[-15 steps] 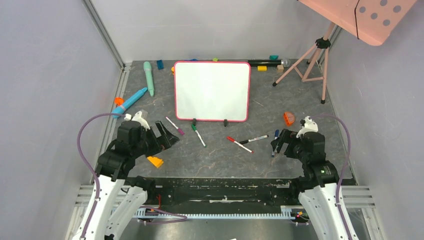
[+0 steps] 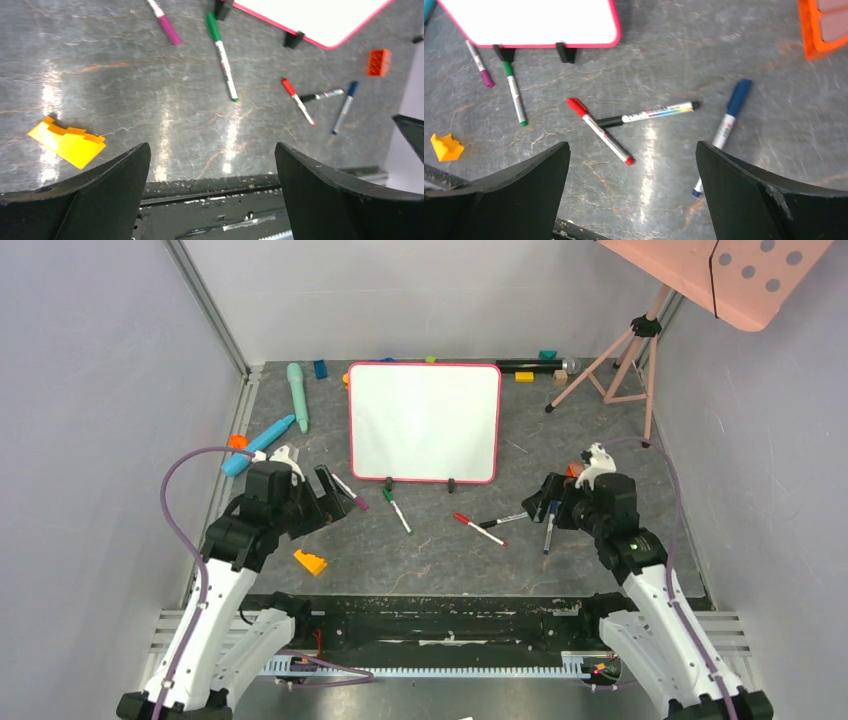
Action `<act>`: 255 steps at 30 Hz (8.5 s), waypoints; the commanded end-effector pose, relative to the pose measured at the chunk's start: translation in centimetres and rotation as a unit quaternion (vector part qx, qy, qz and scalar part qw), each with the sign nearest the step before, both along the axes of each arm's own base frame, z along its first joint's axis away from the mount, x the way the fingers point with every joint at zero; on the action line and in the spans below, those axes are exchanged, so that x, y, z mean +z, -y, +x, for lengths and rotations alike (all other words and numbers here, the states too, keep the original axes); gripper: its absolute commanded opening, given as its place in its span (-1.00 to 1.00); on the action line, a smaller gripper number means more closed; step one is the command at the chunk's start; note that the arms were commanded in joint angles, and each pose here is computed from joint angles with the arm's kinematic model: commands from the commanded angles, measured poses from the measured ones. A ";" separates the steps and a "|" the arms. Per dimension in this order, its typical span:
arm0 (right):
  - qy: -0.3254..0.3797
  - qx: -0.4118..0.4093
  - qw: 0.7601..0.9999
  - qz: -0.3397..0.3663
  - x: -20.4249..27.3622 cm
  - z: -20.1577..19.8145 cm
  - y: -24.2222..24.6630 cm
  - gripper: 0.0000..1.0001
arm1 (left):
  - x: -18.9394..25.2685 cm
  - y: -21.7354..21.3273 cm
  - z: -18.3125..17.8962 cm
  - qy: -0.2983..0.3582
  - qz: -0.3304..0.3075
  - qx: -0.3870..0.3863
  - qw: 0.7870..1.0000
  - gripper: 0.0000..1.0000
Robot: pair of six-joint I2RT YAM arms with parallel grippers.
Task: Write a sentence on the whiteboard
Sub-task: Pick up the whiteboard marker at the center of the board, then place the whiteboard marker at the center of the board, then open the whiteboard marker at the center of the board.
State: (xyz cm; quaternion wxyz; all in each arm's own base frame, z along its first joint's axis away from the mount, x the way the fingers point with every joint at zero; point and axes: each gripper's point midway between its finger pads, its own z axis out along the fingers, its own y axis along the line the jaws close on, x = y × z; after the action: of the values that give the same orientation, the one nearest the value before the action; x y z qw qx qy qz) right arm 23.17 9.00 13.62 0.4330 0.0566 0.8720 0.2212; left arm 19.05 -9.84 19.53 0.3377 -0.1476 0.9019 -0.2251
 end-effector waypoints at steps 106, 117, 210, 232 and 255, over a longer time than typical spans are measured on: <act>0.098 0.414 0.897 0.119 17.5 -0.8 -17.5 0.32 | 17.9 24.4 3.4 0.404 -0.233 -0.406 0.786 -0.96; 0.096 0.416 0.896 0.127 17.3 -1.0 -17.6 -0.86 | 17.7 25.2 4.0 0.397 -0.236 -0.401 0.792 -0.66; -0.054 0.218 0.974 0.021 4.0 1.7 -6.1 -1.00 | 11.4 21.0 2.9 0.305 -0.121 -0.387 0.862 0.81; -0.202 0.354 0.893 0.192 13.2 -3.7 -15.4 -1.00 | 9.0 20.0 3.1 0.581 0.211 -0.588 0.521 0.51; -0.262 0.356 0.858 0.261 13.5 -4.8 -18.3 -1.00 | 6.6 21.2 2.9 0.584 0.228 -0.638 0.447 0.17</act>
State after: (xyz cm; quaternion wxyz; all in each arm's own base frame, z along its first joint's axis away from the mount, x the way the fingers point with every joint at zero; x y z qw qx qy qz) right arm 18.41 26.78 26.19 0.0432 -0.0790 0.8383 0.5377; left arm 22.31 -30.36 24.94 0.5556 0.7040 0.3941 -0.2008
